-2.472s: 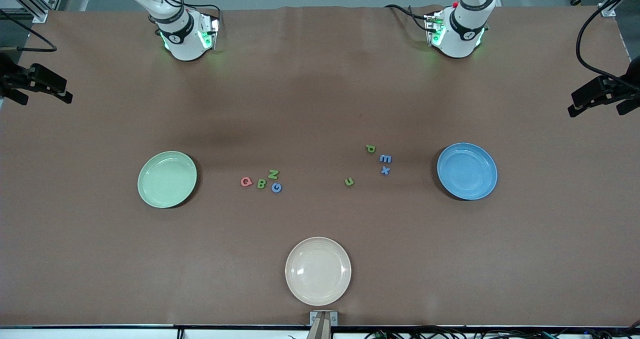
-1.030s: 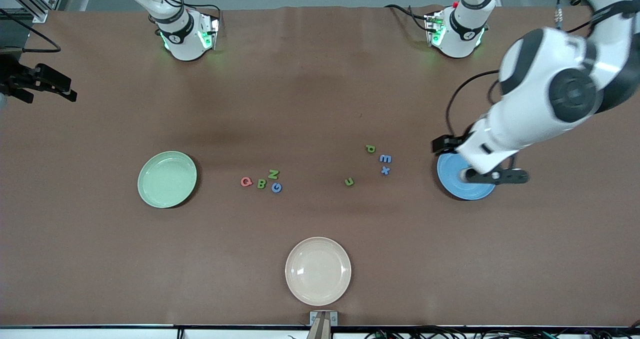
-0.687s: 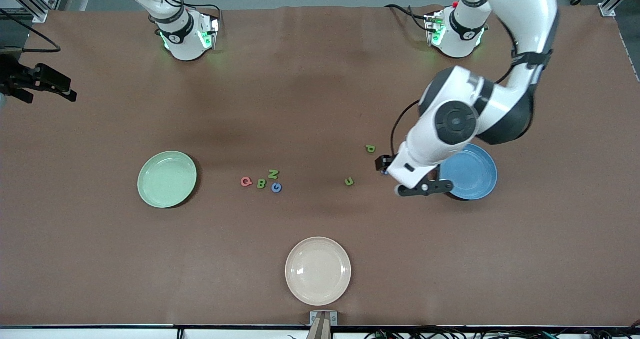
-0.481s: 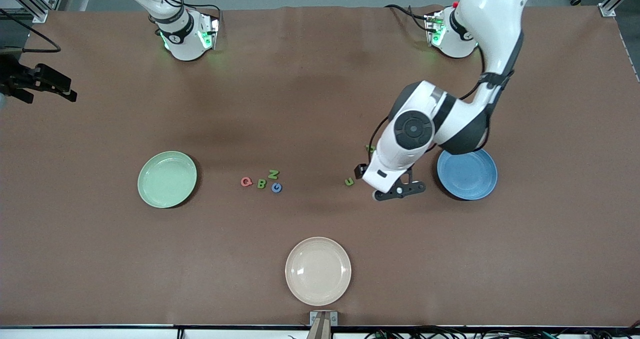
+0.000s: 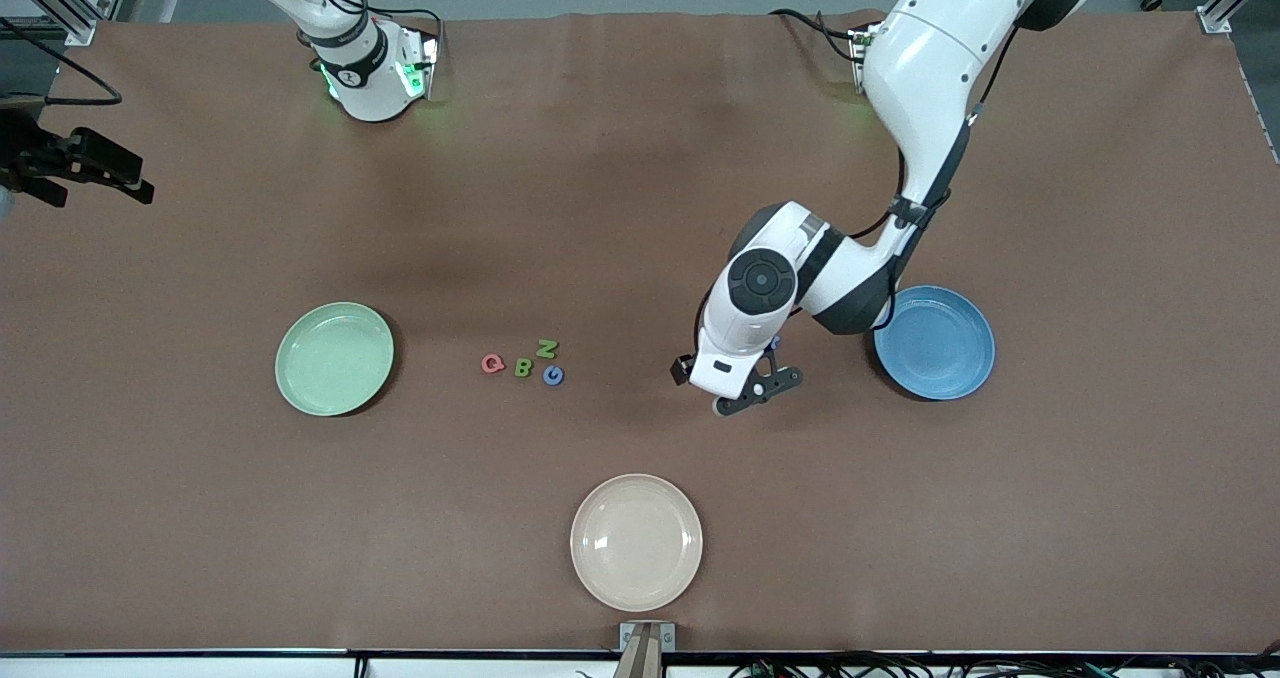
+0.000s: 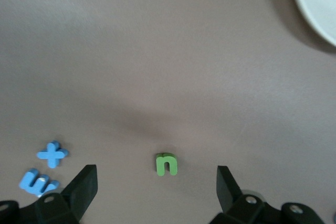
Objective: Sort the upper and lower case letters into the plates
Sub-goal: 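Reach the left gripper toward the green lowercase n, then grasp the green n with the left gripper while the right gripper reaches the Q, then place the n in the blue plate while the right gripper grasps the Q, then grasp the blue e with the left gripper while the right gripper places the Q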
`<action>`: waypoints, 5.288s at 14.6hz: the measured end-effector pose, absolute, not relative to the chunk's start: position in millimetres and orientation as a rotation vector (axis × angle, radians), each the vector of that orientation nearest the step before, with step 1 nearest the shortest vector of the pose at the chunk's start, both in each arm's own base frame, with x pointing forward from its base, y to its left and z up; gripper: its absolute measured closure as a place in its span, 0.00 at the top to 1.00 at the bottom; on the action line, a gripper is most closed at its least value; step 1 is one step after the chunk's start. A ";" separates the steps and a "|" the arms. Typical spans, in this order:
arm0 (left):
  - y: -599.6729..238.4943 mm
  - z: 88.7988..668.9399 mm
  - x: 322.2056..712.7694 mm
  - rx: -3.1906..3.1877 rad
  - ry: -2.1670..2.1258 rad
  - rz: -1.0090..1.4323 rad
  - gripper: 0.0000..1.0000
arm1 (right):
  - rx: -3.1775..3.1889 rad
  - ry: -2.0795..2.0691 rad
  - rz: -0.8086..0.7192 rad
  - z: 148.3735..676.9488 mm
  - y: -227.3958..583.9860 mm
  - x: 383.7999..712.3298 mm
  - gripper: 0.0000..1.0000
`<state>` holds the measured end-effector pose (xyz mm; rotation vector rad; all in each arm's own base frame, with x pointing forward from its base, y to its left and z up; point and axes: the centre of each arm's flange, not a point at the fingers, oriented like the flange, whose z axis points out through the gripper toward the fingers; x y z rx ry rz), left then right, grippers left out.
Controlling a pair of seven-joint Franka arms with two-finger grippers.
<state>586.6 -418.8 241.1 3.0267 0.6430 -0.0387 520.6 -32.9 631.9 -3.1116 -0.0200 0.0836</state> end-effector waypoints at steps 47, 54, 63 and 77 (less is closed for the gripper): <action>-142.8 293.6 555.8 3.221 0.029 -0.132 0.26 | -2.654 1.671 0.013 299.2 160.6 558.7 1.00; -79.5 243.5 534.7 3.179 -0.218 -0.111 0.26 | -2.571 1.867 0.033 213.0 249.2 592.0 0.96; -49.9 194.0 531.0 3.185 -0.371 -0.097 0.26 | -2.596 1.881 0.051 182.8 270.4 588.5 0.83; -76.7 231.8 541.0 3.188 -0.452 -0.012 1.00 | -2.589 1.900 0.042 179.7 267.7 591.3 0.37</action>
